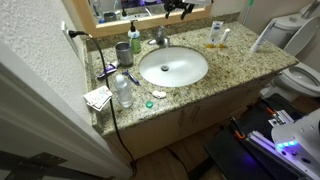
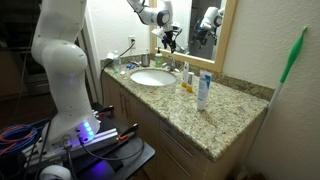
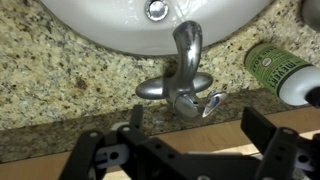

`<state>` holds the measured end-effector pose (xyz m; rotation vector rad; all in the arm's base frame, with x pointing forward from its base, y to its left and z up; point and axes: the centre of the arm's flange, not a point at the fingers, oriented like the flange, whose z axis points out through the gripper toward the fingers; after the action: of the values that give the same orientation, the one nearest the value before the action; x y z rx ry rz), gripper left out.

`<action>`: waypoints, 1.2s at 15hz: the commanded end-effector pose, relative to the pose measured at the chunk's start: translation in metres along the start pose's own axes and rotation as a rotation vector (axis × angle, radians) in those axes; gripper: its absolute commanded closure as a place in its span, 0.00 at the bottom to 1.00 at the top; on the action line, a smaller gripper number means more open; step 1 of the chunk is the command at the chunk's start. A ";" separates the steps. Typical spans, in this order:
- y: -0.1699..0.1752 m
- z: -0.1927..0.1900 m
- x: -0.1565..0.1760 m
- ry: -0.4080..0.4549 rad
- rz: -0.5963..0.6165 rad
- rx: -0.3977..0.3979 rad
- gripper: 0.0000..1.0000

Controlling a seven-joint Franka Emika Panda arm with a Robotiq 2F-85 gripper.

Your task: Close the tap

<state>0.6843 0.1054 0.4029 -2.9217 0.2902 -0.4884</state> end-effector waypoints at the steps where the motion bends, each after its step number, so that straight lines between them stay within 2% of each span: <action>1: -0.002 0.002 0.002 -0.001 0.000 0.002 0.00; 2: -0.002 0.008 0.002 0.000 -0.003 -0.026 0.00; 3: -0.007 0.018 0.005 -0.035 -0.034 0.009 0.00; 6: -0.028 0.044 0.006 -0.044 -0.052 0.026 0.00; 8: -0.036 0.058 0.007 -0.049 -0.038 -0.001 0.00; 12: -0.040 0.079 0.016 -0.027 -0.002 -0.006 0.00; 13: -0.041 0.082 0.018 -0.023 -0.001 -0.006 0.03; 14: -0.041 0.084 0.019 -0.022 -0.007 -0.008 0.27; 16: -0.045 0.082 0.020 -0.015 -0.013 -0.012 0.30; 18: -0.049 0.079 0.022 -0.017 -0.017 -0.012 0.44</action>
<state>0.7286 0.1523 0.3408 -2.9295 0.2648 -0.4549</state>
